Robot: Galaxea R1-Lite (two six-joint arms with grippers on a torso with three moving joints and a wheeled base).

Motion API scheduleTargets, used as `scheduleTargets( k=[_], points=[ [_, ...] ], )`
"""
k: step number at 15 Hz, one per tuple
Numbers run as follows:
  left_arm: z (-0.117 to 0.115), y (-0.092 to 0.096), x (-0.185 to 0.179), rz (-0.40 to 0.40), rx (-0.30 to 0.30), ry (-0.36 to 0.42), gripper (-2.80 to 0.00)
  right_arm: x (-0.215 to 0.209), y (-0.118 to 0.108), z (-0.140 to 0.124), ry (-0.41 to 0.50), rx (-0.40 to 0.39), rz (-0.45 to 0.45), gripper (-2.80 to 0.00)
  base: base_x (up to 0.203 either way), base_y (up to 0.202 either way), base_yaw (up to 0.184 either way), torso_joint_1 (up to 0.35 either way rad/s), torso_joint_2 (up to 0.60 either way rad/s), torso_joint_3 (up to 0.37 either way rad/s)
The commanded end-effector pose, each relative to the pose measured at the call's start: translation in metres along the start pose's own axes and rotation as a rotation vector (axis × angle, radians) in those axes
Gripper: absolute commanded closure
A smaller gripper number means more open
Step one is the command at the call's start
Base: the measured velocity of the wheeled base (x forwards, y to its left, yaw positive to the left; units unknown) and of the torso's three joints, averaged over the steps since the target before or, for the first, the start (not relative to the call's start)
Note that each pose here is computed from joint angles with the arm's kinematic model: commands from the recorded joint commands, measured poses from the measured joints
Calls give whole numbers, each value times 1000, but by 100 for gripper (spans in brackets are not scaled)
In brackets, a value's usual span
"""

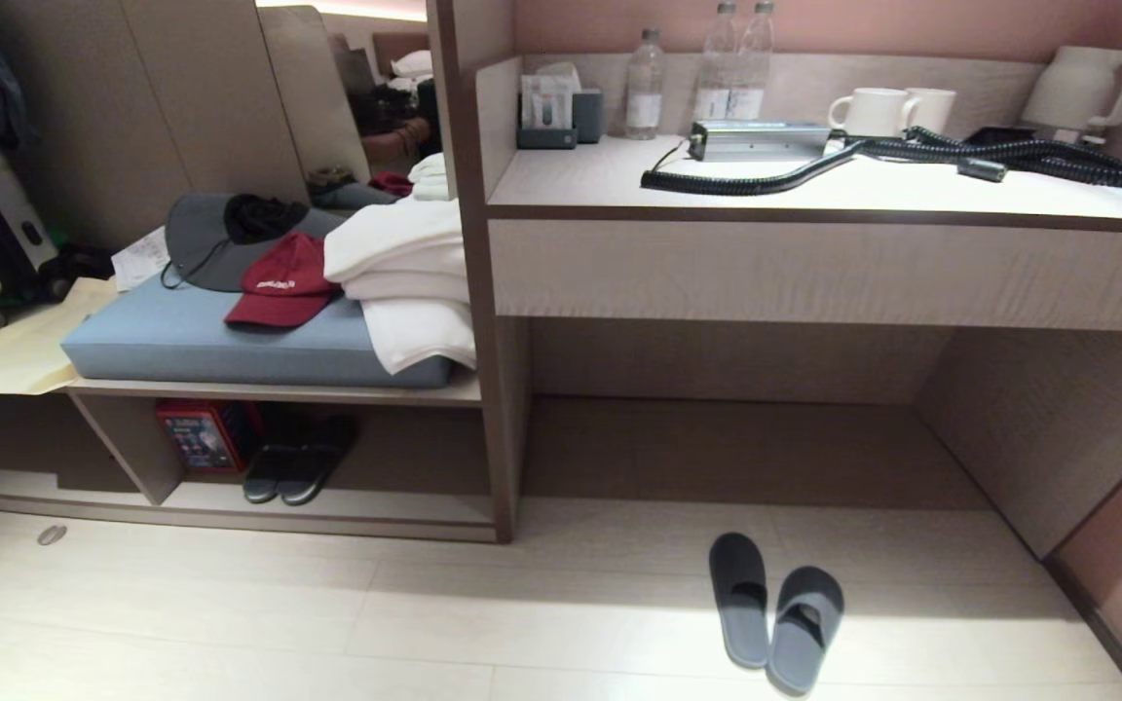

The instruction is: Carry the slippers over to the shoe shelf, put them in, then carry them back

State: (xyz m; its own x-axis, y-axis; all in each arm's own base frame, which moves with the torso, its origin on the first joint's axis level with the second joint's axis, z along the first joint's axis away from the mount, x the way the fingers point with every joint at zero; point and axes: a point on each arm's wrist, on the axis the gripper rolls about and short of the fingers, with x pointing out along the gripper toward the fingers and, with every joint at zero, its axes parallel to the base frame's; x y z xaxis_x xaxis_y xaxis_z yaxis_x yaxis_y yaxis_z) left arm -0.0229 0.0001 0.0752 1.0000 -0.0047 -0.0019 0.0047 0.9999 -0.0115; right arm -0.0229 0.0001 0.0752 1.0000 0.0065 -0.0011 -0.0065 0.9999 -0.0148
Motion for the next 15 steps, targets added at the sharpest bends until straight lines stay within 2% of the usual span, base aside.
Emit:
scheduleTargets(
  k=[1, 5, 10, 15],
  points=[
    [0, 0, 0, 0, -1, 3, 0, 0, 0, -1, 0, -1, 1, 0, 0, 0, 0, 3, 5, 215],
    [0, 0, 0, -1, 5, 3, 0, 0, 0, 0, 0, -1, 1, 0, 0, 0, 0, 2, 3, 184],
    [0, 0, 0, -1, 4, 3, 0, 0, 0, 0, -1, -1, 1, 0, 0, 11, 1, 0, 2, 31],
    [0, 0, 0, -1, 4, 3, 0, 0, 0, -1, 0, -1, 1, 0, 0, 157, 1, 0, 1, 5]
  ],
)
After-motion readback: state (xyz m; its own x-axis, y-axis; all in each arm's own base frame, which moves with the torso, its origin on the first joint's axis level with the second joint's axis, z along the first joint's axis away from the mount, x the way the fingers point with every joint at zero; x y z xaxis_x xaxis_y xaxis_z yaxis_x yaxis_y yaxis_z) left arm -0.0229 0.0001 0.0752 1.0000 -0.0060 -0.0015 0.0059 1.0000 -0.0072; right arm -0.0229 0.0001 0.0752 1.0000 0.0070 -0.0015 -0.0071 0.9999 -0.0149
